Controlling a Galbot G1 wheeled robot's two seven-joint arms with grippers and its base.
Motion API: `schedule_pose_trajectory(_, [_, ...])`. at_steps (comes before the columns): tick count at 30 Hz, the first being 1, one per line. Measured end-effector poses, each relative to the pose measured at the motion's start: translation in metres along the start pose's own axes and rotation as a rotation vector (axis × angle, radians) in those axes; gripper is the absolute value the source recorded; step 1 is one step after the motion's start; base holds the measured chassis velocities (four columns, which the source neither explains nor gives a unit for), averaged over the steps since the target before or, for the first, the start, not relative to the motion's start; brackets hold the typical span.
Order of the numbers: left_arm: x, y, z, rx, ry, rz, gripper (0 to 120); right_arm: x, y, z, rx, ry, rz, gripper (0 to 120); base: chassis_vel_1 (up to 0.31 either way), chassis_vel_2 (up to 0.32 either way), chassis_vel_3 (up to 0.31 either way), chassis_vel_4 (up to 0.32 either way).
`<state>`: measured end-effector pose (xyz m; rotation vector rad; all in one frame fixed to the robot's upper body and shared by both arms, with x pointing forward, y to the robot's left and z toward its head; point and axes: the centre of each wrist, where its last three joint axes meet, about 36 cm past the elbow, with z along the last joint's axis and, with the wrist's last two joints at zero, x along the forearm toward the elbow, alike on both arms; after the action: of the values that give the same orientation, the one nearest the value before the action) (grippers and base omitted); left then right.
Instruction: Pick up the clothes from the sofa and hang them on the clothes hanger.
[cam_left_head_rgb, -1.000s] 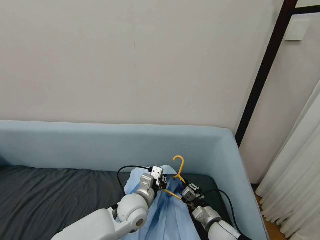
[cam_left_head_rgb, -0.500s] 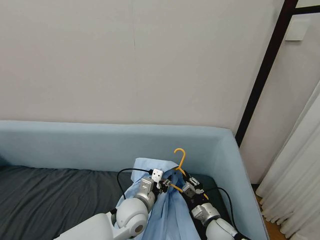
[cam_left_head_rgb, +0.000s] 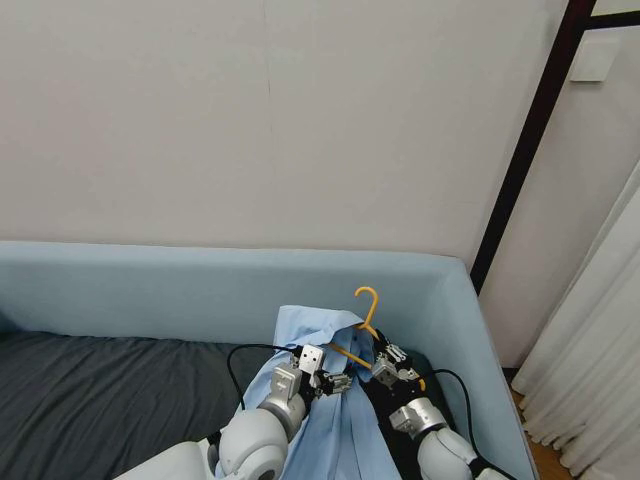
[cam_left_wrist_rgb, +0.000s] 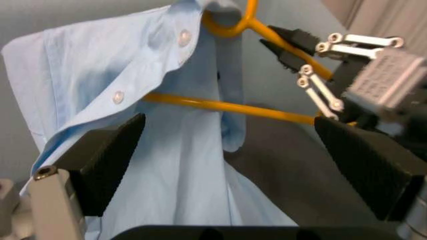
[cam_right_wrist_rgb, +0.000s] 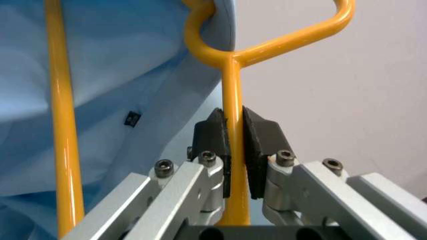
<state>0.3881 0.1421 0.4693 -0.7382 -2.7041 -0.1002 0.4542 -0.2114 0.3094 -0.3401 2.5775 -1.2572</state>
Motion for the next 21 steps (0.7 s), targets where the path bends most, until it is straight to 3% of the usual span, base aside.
schedule_pose_trajectory(4, [0.016, 0.016, -0.003, -0.014, -0.073, 0.034, 100, -0.001, 0.0, 0.003, 0.021, -0.038, 0.017, 5, 0.0, 0.0, 0.0, 0.0])
schedule_pose_trajectory(8, [0.046, 0.057, -0.025, -0.069, -0.206, 0.041, 100, -0.006, -0.006, 0.003, 0.057, -0.108, 0.04, 5, 0.0, 0.0, 0.0, 0.0])
schedule_pose_trajectory(9, [0.046, 0.057, -0.025, -0.069, -0.206, 0.041, 100, -0.006, -0.006, 0.003, 0.057, -0.108, 0.04, 5, 0.0, 0.0, 0.0, 0.0])
schedule_pose_trajectory(15, [0.063, 0.117, -0.051, -0.209, -0.258, 0.084, 100, -0.004, -0.01, 0.007, 0.095, -0.164, 0.039, 5, 0.0, 0.0, 0.0, 0.0])
schedule_pose_trajectory(18, [0.062, 0.136, -0.055, -0.228, -0.265, 0.094, 100, -0.004, -0.009, 0.007, 0.106, -0.187, 0.042, 5, 0.0, 0.0, 0.0, 0.0])
schedule_pose_trajectory(21, [0.063, 0.171, -0.059, -0.252, -0.289, 0.142, 100, -0.007, -0.008, 0.007, 0.13, -0.231, 0.039, 5, 0.0, 0.0, 0.0, 0.0])
